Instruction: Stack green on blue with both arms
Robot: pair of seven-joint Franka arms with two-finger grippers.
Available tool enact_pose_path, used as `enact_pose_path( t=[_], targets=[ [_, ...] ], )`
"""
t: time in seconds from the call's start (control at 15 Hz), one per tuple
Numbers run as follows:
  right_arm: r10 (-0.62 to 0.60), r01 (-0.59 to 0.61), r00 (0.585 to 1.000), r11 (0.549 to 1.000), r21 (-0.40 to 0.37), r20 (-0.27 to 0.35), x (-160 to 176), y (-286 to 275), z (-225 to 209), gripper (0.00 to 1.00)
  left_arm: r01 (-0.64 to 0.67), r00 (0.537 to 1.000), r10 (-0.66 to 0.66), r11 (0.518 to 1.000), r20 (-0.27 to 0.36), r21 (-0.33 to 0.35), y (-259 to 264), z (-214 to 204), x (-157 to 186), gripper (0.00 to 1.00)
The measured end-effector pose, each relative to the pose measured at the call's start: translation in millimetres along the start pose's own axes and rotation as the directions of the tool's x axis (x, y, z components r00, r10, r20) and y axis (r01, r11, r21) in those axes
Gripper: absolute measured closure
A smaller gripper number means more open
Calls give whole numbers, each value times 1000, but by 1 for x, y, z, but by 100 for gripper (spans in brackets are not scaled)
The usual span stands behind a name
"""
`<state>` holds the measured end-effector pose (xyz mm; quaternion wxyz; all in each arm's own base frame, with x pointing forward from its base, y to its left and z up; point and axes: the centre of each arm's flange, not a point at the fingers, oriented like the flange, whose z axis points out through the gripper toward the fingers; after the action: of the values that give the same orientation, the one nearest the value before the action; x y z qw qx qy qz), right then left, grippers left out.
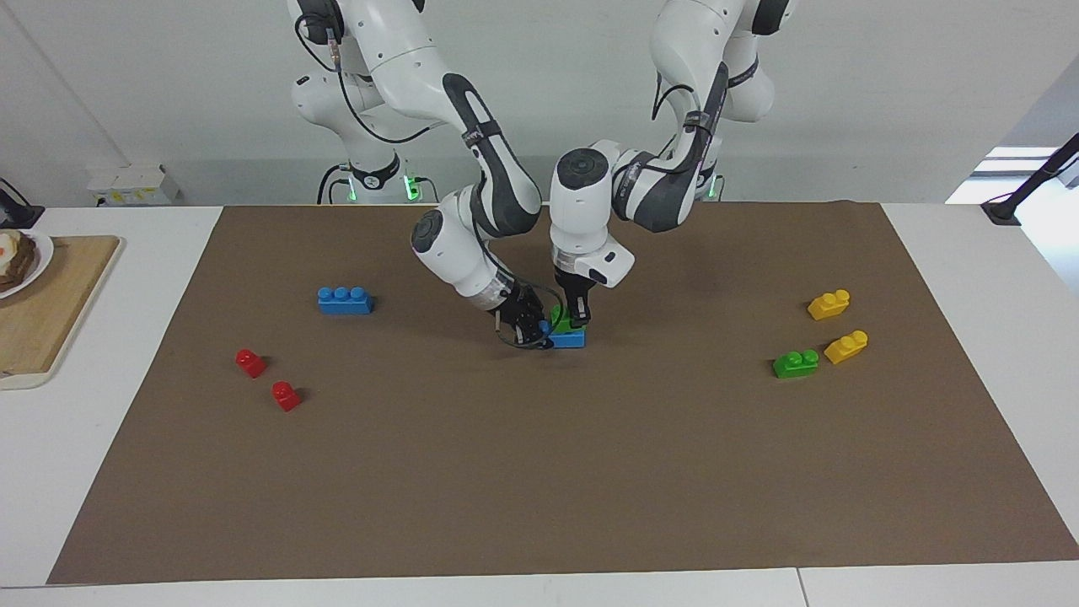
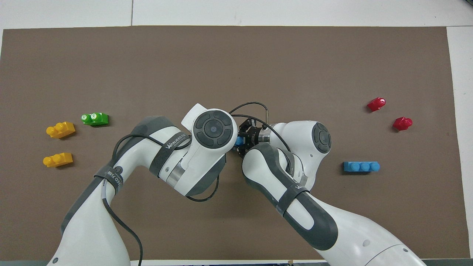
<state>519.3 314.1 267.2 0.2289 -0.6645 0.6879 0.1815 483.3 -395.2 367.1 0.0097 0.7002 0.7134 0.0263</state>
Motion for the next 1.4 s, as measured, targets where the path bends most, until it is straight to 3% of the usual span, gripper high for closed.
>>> enact_pose_path(
  t=[0.33,0.4,0.8,1.2,1.27,1.4],
  targets=[
    [0,0,1000,1000,0,0,0,0,0,65,0,1000,0,1000,0,0,0,4,0,66],
    [0,0,1000,1000,0,0,0,0,0,65,1,1000,-1,1000,-1,1,0,5,0,62],
    [0,0,1000,1000,1,0,0,0,0,65,12,1000,-12,1000,-8,9,-1,10,2,0],
    [0,0,1000,1000,1,0,0,0,0,64,72,997,-72,997,-7,-15,22,-19,30,0],
    [2,-2,1000,1000,4,-3,1,0,0,62,88,996,-88,996,-7,-20,28,-28,38,0],
    [12,-12,1000,1000,22,-14,7,-3,3,44,97,995,-98,995,-7,-30,40,-42,59,0]
  ],
)
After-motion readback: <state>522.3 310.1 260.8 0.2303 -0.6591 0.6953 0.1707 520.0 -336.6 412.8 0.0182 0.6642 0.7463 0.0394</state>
